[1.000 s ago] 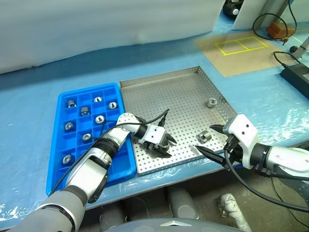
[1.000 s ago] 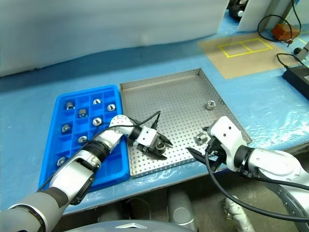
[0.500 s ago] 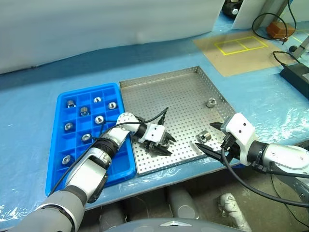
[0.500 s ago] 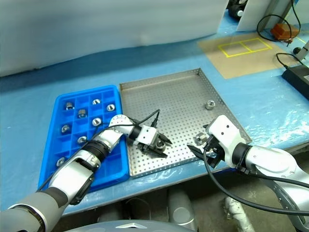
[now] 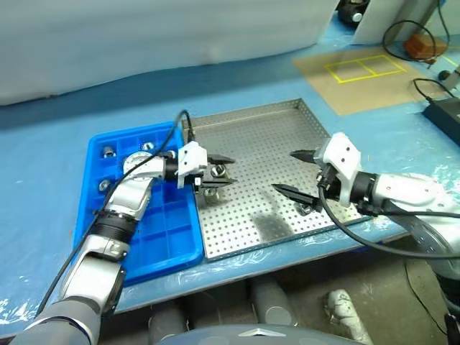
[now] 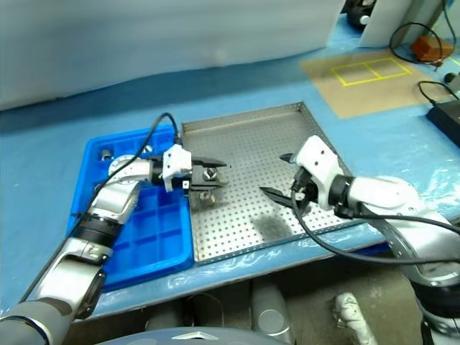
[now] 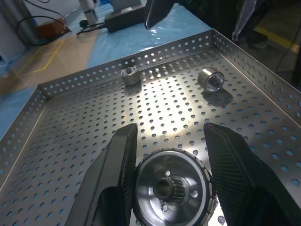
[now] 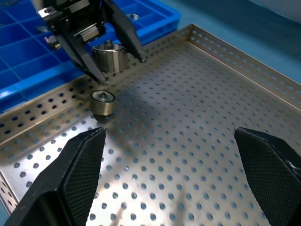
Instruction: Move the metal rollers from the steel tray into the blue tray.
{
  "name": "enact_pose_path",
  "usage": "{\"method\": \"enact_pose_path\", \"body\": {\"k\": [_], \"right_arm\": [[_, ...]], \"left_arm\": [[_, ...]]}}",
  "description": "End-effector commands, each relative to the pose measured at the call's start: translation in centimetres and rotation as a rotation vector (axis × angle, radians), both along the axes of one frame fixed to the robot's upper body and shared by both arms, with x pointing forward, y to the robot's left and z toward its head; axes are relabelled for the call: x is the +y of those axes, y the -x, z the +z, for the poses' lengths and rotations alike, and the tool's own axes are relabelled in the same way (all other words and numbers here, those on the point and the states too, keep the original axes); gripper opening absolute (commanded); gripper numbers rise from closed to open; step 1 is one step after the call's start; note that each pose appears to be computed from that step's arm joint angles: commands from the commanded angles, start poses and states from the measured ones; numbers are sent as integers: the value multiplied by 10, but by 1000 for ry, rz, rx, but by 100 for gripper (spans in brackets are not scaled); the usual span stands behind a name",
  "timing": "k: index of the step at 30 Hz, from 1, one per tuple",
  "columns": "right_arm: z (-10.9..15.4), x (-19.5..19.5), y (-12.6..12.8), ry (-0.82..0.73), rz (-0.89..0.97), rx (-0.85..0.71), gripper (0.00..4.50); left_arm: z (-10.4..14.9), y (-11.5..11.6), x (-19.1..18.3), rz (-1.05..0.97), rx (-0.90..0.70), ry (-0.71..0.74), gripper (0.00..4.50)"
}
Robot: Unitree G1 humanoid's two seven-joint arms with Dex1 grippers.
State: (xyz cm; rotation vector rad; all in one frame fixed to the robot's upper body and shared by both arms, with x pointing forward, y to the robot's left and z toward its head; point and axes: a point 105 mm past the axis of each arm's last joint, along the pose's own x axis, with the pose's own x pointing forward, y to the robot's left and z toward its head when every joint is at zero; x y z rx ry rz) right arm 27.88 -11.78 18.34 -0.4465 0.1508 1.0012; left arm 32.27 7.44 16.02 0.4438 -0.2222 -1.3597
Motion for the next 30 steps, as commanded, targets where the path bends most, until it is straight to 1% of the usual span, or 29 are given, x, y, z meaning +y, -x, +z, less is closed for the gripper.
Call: {"method": "enact_pose_path", "body": {"k": [1, 6, 10, 14, 18, 22, 25, 27, 29, 30], "right_arm": [[4, 23, -9, -1, 141, -41, 450], [5, 57, -21, -18, 324, -58, 450], [3, 81, -30, -30, 433, -71, 450], [0, 95, -36, -34, 495, -80, 450], [-4, 103, -37, -38, 540, -79, 450], [-5, 107, -39, -43, 560, -77, 450], [-5, 108, -40, -45, 565, -76, 450], [-6, 108, -41, -42, 565, -79, 450], [-8, 106, -41, -37, 554, -77, 450], [-9, 105, -41, -35, 550, -77, 450]], "left_arm": [[25, 12, 14, 60, -31, 59, 189], [26, 24, 39, 199, -45, 34, 189], [24, 30, 55, 316, -53, 36, 189], [11, 42, 67, 383, -62, -8, 189], [0, 47, 87, 515, -61, -1, 189], [-1, 53, 97, 549, -52, -9, 189], [-5, 57, 104, 568, -16, -16, 189], [-14, 66, 105, 535, 29, -61, 189], [-30, 93, 100, 454, 173, -96, 189], [-33, 101, 98, 431, 216, -104, 189]]}}
